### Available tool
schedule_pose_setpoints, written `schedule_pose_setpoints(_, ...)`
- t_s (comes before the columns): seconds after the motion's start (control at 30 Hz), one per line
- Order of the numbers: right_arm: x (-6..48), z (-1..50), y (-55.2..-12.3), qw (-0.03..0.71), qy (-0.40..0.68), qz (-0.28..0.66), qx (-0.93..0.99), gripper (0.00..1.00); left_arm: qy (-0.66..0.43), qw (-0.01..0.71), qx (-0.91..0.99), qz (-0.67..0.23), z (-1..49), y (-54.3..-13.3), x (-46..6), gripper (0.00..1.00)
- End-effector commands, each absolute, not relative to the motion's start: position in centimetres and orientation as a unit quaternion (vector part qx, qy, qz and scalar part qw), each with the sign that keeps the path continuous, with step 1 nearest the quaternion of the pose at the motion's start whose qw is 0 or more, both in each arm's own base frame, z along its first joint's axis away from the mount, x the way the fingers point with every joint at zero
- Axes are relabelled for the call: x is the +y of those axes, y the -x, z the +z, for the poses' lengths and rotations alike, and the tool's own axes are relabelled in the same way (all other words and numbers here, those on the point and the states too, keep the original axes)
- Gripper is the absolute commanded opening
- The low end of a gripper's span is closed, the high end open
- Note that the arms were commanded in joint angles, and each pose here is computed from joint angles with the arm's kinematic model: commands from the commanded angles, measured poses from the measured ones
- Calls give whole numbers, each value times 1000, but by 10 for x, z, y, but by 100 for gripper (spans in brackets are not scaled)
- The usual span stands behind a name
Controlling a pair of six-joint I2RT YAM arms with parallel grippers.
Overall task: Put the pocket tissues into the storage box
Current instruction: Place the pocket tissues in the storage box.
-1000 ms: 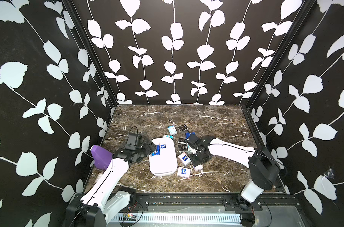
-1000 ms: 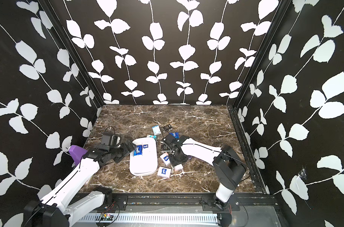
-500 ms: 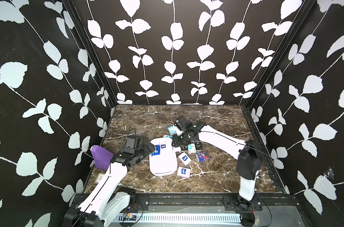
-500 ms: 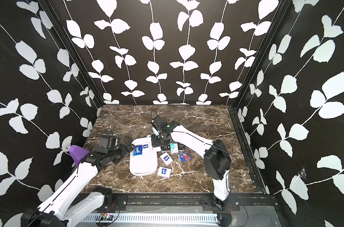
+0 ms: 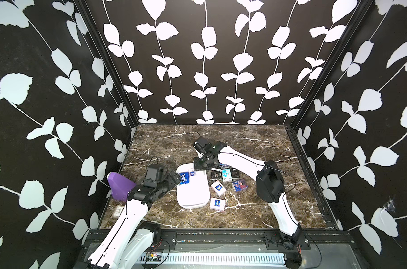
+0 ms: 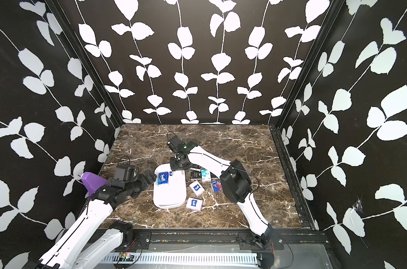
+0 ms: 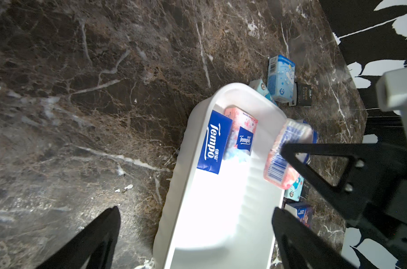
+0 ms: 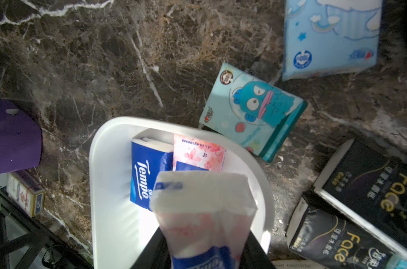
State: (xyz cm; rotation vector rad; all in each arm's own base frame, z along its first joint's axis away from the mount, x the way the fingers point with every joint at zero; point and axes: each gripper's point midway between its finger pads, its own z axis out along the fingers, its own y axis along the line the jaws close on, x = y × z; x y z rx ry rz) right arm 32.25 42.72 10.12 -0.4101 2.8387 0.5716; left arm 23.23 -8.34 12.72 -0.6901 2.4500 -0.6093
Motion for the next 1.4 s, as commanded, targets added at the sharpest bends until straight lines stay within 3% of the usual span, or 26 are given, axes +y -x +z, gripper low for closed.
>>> schedule_pose_setpoints(0.0,426,104,-327,118,122,174,970,43,265,254,906,-213,121,-226,-78,99)
schedule_pose_setpoints(0.17,427,93,-331,117,107,162,974,44,265,251,907,-212,120,-225,-77,99)
schedule_pose_setpoints(0.33,430,93,-335,120,99,163,974,52,270,252,905,-213,119,-223,-76,99)
schedule_pose_setpoints(0.7,425,145,-345,187,103,176,961,62,267,251,905,-214,121,-227,-79,99)
schedule_pose_setpoints(0.97,433,153,-338,202,122,190,953,64,263,245,907,-221,122,-230,-83,99)
schedule_pose_setpoints(1.37,459,120,-340,171,127,216,953,64,263,248,908,-210,122,-223,-77,99)
